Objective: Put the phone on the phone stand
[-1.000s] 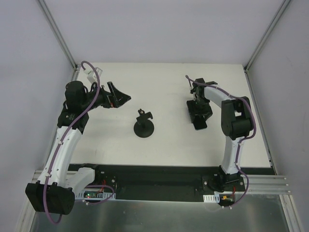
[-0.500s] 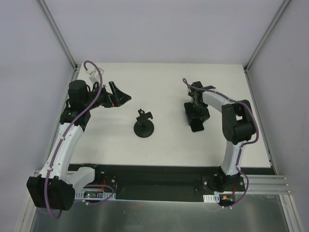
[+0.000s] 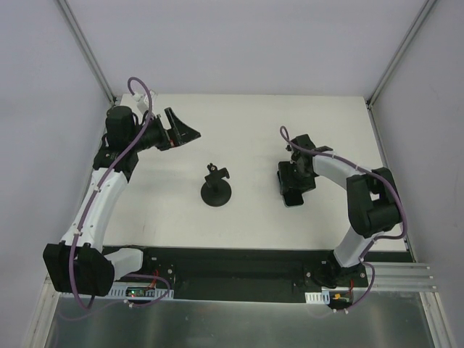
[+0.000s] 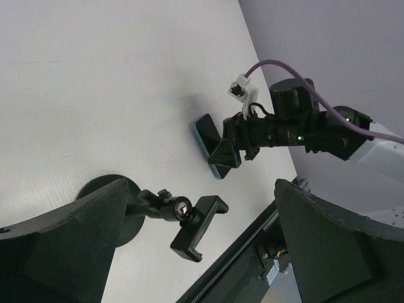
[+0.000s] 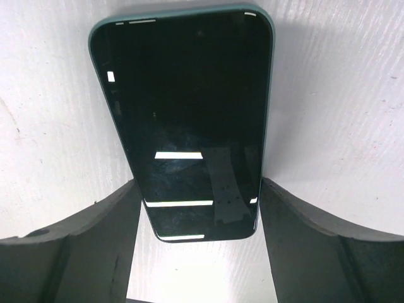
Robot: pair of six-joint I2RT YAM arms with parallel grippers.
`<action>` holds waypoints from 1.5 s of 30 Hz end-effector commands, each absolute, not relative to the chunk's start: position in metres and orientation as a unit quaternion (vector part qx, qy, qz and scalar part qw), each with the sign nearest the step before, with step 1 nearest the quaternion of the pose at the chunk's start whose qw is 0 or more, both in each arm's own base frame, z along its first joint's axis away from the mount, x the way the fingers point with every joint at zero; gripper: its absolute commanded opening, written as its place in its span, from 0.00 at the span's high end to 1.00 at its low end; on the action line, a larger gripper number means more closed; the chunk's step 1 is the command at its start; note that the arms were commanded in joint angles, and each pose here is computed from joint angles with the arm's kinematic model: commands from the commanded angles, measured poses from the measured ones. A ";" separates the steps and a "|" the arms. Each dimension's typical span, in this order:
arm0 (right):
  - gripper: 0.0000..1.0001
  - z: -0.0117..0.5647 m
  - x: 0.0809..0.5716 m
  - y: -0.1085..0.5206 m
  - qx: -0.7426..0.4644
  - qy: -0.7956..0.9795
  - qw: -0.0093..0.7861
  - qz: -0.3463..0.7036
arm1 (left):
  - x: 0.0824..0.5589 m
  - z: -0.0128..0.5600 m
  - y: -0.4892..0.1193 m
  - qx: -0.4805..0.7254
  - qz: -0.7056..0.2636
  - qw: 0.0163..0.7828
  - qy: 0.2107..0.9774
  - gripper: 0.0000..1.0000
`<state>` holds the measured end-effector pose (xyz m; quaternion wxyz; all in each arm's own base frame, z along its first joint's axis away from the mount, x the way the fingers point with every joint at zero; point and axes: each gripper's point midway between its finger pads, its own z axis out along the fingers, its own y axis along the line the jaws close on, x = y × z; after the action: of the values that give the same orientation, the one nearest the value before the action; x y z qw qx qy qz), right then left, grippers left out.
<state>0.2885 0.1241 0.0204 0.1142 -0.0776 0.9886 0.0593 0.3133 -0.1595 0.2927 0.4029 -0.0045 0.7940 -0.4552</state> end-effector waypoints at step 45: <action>0.99 0.316 0.233 0.315 -0.188 0.720 0.610 0.272 | 0.234 0.307 -0.266 0.228 -0.498 0.391 0.740 0.22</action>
<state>0.2206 0.3085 0.2623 0.5415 -0.2277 0.7592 0.2804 0.2288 -0.2624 0.3086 0.3810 0.2233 0.7432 -0.5026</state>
